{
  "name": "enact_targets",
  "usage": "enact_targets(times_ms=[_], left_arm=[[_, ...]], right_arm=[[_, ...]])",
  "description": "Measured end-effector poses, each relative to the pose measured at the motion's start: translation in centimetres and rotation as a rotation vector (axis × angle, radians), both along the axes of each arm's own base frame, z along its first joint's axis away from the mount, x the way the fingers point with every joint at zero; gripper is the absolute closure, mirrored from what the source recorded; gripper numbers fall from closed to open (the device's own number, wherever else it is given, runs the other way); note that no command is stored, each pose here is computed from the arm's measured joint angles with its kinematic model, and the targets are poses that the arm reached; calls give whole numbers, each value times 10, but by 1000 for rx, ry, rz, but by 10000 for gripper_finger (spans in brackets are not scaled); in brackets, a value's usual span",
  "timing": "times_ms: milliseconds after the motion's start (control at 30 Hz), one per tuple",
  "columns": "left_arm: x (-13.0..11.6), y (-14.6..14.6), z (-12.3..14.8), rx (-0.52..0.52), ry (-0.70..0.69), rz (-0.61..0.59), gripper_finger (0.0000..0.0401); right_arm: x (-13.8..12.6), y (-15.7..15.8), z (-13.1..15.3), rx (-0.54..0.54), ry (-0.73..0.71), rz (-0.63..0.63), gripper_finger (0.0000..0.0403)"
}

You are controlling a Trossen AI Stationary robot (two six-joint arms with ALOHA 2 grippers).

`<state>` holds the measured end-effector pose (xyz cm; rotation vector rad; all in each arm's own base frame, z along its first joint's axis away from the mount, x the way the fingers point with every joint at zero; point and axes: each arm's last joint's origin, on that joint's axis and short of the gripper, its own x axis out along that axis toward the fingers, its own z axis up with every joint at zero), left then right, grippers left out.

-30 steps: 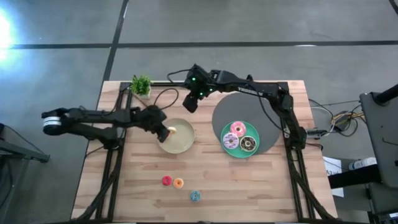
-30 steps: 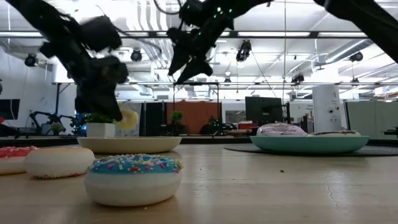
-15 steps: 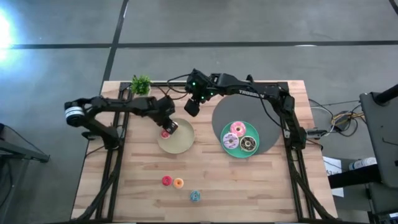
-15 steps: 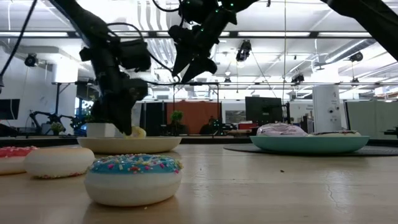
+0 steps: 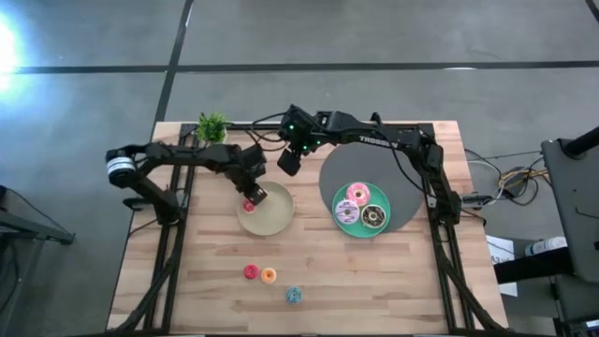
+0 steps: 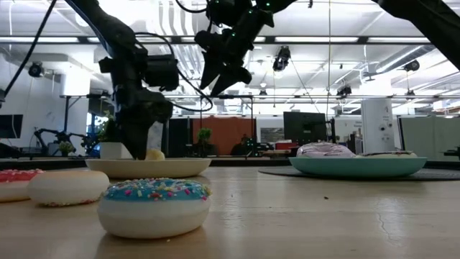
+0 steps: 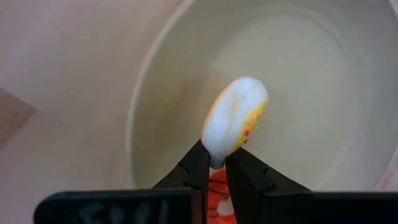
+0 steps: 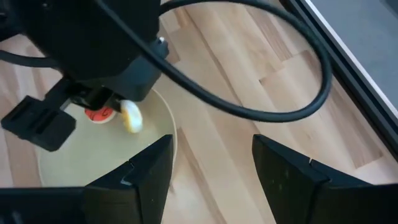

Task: Pick & Place donuts
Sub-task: Put the small yellow donut on the brown plate

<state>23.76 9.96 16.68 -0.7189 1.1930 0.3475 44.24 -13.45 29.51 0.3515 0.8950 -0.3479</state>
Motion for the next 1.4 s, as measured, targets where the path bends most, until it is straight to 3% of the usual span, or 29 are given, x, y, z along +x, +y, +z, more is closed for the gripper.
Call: enact_targets(times_ms=[167,267,433,767,1000,1233,1400], left_arm=[[-6,-3,21,32,-84,6,378],[-9,-5,27,-30,-136,5,378],[-10,-7,13,-114,-98,2,378],[-1,-1,-7,-84,-40,17,378],[-2,1,-6,-20,-25,26,375],[2,3,4,27,-66,26,312],[2,5,6,86,-22,49,272]], right_arm=[[0,0,0,2,6,0,193],[-1,0,-1,1,11,-2,193],[-1,0,-1,4,10,-7,193],[-2,1,-1,14,18,-18,193],[-2,1,-1,12,19,-15,193],[-2,1,-1,9,19,-11,193],[-2,1,-1,8,20,-8,193]])
